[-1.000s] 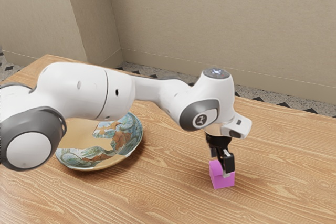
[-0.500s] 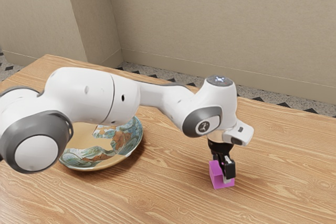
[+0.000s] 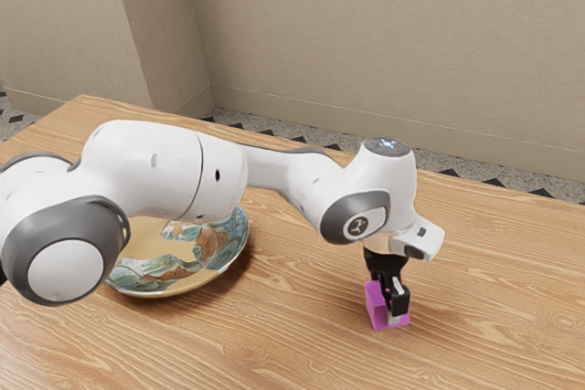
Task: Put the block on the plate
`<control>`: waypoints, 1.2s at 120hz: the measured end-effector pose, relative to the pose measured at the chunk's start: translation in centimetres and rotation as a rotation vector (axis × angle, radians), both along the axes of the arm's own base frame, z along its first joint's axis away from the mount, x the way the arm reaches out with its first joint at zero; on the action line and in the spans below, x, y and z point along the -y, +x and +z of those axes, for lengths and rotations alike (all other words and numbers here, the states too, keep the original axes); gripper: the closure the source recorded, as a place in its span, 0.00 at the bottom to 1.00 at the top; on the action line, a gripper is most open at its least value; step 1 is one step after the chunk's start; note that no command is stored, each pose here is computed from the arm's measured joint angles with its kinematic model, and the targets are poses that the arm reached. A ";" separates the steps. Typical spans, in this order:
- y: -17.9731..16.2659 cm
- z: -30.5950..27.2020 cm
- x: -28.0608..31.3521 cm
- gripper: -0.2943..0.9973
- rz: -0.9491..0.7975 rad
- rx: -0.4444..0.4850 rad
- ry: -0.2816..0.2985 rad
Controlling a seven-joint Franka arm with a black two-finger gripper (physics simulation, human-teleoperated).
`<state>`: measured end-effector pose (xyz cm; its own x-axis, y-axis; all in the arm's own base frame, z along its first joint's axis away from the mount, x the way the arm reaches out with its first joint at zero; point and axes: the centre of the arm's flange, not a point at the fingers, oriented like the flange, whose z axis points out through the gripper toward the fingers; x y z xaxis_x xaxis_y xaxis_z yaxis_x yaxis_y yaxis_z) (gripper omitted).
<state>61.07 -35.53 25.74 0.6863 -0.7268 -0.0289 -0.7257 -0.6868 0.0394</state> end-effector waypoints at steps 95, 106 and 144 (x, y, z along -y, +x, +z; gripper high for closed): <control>1.8 8.1 -6.0 0.47 0.085 0.079 0.027; 2.5 9.7 -8.8 0.47 0.124 0.089 0.036; 2.6 10.4 -18.8 0.47 0.254 0.035 0.094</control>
<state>63.64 -16.71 36.10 0.8480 -0.5265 -0.0612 -0.5295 -0.8465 -0.0553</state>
